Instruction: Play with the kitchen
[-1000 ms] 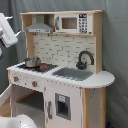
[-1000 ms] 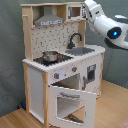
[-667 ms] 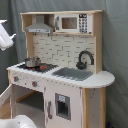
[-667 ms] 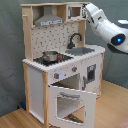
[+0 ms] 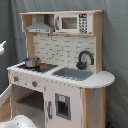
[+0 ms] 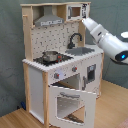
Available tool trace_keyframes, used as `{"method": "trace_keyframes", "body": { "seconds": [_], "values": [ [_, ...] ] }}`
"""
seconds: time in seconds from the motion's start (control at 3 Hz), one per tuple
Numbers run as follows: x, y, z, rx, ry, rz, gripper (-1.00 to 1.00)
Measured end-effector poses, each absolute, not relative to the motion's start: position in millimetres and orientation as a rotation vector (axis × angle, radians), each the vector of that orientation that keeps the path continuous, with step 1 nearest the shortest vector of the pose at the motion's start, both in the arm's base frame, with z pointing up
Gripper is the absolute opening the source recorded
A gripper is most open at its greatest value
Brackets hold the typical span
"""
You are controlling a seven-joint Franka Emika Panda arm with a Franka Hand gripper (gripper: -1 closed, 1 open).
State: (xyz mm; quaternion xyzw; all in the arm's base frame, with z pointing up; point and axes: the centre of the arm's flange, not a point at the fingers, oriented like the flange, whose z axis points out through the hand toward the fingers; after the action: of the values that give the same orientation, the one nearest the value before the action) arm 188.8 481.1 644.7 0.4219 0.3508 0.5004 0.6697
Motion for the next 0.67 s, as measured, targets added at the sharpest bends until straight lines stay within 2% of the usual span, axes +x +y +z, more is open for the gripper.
{"method": "trace_keyframes", "body": {
  "seconds": [0.67],
  "values": [
    [174.5,502.3,557.6,0.793,0.970,0.938,1.00]
  ]
}}
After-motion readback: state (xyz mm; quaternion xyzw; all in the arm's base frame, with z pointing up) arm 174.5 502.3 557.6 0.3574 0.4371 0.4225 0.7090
